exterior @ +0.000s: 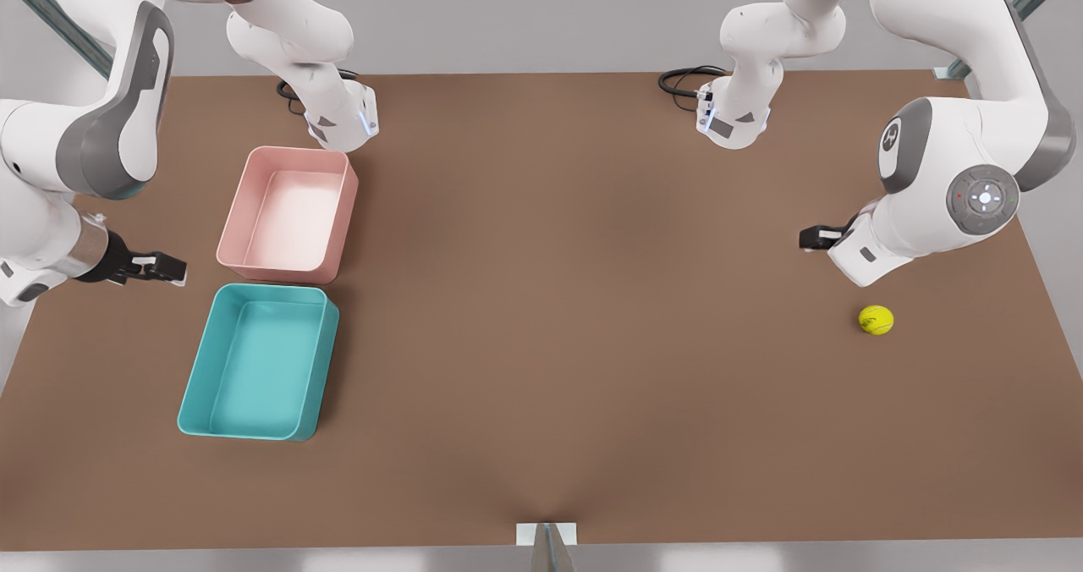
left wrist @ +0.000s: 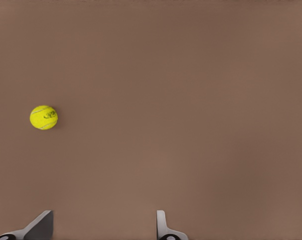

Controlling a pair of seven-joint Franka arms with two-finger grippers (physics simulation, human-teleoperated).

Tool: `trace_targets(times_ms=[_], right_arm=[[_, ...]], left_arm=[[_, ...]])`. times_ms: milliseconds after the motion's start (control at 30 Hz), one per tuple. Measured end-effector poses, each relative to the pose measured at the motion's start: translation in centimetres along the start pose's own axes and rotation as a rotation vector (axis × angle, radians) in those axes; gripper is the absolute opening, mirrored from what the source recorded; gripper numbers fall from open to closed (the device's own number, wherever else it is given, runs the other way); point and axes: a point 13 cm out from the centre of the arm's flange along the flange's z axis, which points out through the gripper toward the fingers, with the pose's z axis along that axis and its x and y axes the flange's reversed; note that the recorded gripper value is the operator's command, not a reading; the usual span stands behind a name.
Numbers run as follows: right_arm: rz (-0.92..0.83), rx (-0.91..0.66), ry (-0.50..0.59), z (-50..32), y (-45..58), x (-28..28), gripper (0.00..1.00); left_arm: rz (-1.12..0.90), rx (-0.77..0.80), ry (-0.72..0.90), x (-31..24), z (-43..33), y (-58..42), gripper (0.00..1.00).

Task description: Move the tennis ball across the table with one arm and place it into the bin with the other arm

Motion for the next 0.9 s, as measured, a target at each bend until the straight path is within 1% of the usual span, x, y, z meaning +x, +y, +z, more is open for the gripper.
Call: trace_targets(times_ms=[100, 133, 167, 233, 300, 400, 533, 633, 733, 900], right_arm=[[-0.005, 0.0, -0.007, -0.1, 0.1, -0.4, 1.0], [-0.005, 0.0, -0.008, -0.1, 0.1, -0.5, 1.0], [-0.006, -0.001, -0.007, -0.1, 0.1, -0.5, 1.0], [-0.01, -0.001, -0.005, 0.1, 0.2, -0.5, 1.0], [-0.012, -0.002, -0.002, 0.2, 0.2, -0.4, 1.0], [-0.014, -0.002, -0.002, 0.2, 0.2, -0.4, 1.0], [-0.017, -0.003, 0.002, 0.2, 0.2, -0.3, 1.0], [-0.018, -0.003, 0.003, 0.3, 0.3, -0.2, 1.0], [-0.021, -0.003, 0.004, 0.3, 0.3, -0.3, 1.0], [-0.024, -0.003, 0.006, 0.4, 0.3, -0.2, 1.0]], left_arm=[[0.008, 0.0, -0.001, -0.1, 0.1, 0.0, 1.0], [0.015, 0.001, 0.012, -0.2, 0.6, 0.2, 0.45], [0.013, 0.002, 0.034, -0.6, 1.7, 1.2, 0.21], [-0.029, 0.017, 0.082, -2.0, 5.4, 7.1, 0.21], [-0.057, 0.032, 0.095, -3.3, 9.3, 14.2, 0.21], [0.044, 0.058, 0.082, -5.3, 14.5, 19.6, 0.21], [0.233, 0.125, 0.062, -5.1, 24.8, 27.6, 0.21], [0.422, 0.139, 0.009, -4.7, 29.8, 30.3, 0.21], [0.625, 0.109, -0.047, -5.6, 32.5, 31.2, 0.21], [0.933, 0.013, -0.087, -6.8, 35.6, 32.2, 0.21]])
